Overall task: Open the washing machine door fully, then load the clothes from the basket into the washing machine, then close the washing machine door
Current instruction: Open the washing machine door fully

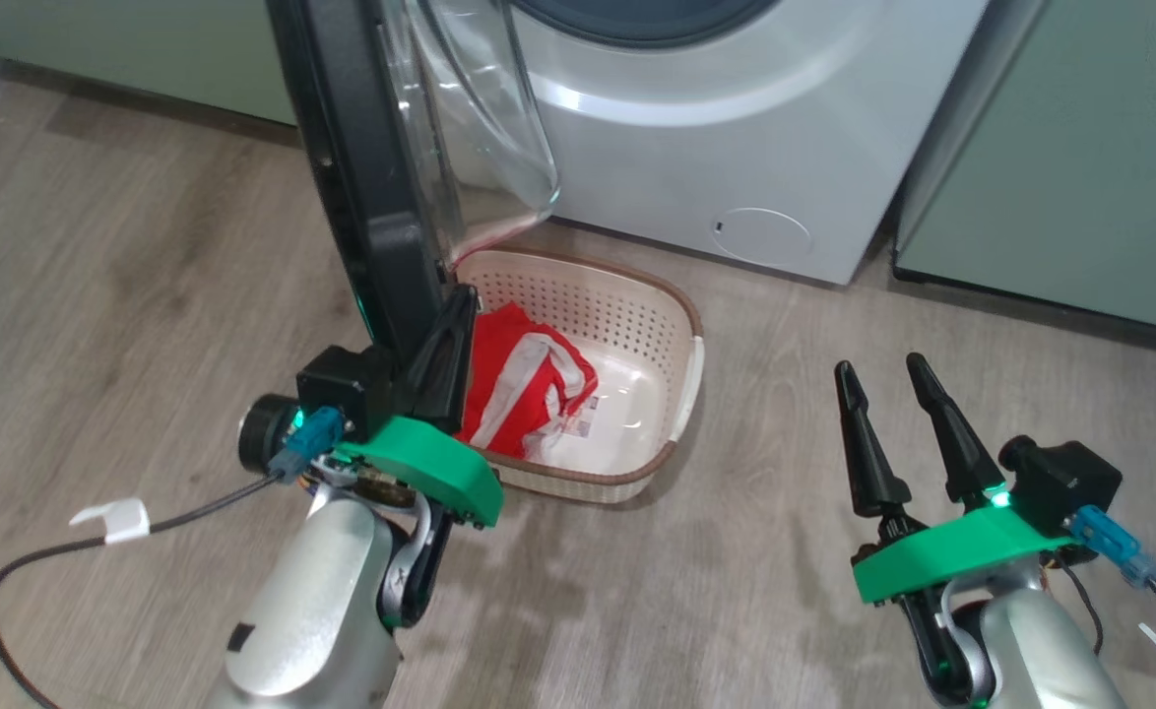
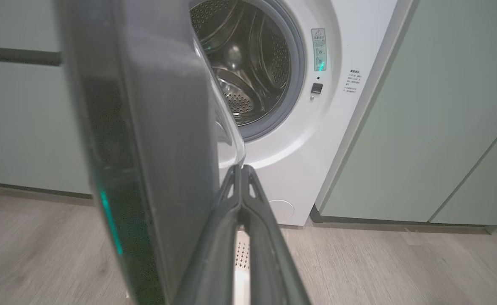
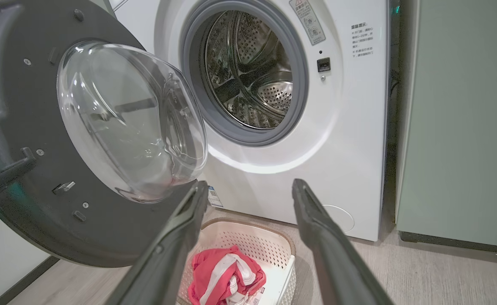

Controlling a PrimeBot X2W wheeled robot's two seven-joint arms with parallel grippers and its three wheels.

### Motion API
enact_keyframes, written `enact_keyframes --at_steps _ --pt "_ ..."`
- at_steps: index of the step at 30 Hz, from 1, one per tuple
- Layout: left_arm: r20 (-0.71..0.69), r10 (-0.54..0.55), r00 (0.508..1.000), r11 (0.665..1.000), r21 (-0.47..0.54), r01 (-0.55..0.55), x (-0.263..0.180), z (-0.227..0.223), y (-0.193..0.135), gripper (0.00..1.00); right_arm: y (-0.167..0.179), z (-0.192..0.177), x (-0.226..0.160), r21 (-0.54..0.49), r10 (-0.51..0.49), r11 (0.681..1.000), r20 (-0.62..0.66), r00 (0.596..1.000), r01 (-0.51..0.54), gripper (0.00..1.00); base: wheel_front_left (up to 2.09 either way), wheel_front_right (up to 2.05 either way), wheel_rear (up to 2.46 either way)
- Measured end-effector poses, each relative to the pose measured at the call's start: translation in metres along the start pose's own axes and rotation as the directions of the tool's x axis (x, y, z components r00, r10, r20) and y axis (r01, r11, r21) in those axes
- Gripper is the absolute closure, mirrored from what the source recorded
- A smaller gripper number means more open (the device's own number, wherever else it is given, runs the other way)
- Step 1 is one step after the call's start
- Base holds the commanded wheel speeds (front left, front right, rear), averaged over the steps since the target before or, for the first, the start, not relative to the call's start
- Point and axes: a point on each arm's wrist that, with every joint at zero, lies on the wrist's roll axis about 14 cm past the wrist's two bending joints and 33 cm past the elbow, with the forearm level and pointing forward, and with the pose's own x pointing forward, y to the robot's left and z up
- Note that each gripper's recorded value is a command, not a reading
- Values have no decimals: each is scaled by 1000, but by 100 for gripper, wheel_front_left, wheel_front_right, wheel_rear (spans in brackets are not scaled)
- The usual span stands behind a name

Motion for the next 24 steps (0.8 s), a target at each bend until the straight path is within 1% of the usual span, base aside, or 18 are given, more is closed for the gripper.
enact_keyframes --at_steps 6,13,19,24 --pt "-18 62 998 998 8 -62 -12 -3 20 100 18 -3 8 0 56 998 -7 998 -56 0 0 0 0" --pt "-13 157 988 988 7 -157 -23 1 51 100 36 -18 18 7 114 993 -44 992 -114 0 0 0 0" --pt "-27 265 964 964 11 -265 -28 -4 88 100 47 -36 28 9 157 988 -83 984 -157 0 0 0 0" --pt "-24 348 937 937 21 -348 -27 -4 118 100 48 -46 42 8 175 985 -93 980 -175 0 0 0 0"
